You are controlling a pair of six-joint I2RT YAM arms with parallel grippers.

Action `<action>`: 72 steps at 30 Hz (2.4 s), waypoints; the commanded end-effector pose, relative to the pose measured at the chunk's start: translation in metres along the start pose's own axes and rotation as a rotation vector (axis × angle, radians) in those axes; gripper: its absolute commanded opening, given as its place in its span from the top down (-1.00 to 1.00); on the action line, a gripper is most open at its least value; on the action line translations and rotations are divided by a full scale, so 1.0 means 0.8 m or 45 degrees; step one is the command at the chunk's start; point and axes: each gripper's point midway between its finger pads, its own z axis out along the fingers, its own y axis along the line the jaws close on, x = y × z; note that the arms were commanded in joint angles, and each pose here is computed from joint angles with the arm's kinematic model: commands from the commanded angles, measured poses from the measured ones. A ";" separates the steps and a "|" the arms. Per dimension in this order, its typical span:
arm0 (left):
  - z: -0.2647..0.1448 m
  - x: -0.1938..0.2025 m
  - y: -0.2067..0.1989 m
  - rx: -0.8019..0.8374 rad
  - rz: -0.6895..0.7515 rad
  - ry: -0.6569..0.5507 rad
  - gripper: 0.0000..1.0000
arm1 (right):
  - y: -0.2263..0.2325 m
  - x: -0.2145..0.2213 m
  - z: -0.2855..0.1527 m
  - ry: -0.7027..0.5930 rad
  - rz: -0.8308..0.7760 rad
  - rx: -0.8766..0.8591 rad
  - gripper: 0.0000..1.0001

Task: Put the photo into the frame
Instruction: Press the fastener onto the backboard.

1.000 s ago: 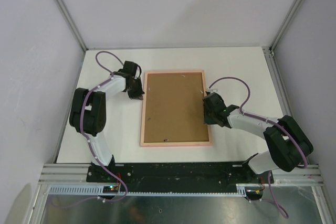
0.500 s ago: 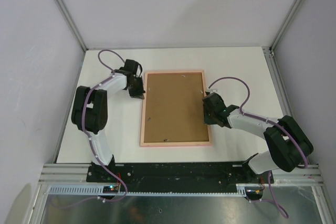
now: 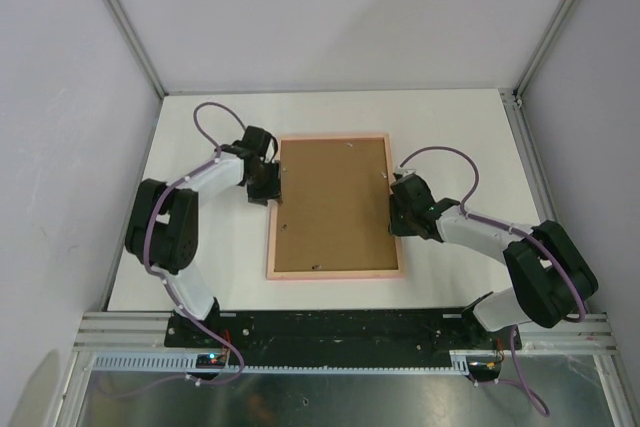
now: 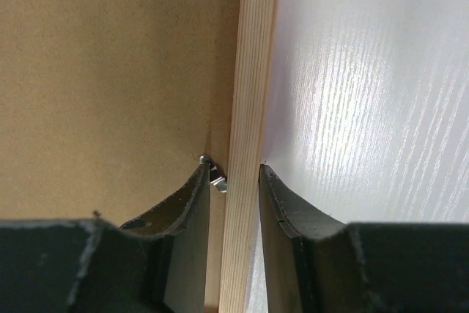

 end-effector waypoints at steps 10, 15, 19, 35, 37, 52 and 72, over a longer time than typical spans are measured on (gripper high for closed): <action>-0.014 0.065 -0.003 -0.060 0.135 0.049 -0.14 | -0.002 -0.001 0.000 0.002 -0.018 -0.036 1.00; -0.012 0.073 -0.005 -0.043 0.150 0.073 -0.13 | -0.003 0.000 0.000 0.004 -0.016 -0.036 1.00; -0.013 0.075 -0.010 -0.010 0.155 0.082 -0.13 | -0.003 0.000 0.002 0.007 -0.015 -0.037 1.00; -0.017 0.087 -0.011 0.025 0.223 0.090 -0.18 | -0.002 0.001 0.005 0.018 -0.008 -0.047 1.00; -0.014 0.089 -0.010 0.017 0.226 0.099 -0.16 | -0.002 0.002 0.005 0.019 -0.009 -0.049 1.00; -0.001 0.078 0.003 -0.102 0.181 0.077 0.17 | 0.000 0.003 0.008 0.026 -0.008 -0.058 1.00; 0.009 0.089 0.019 -0.202 -0.074 0.079 0.99 | 0.001 0.006 0.009 0.038 -0.006 -0.064 1.00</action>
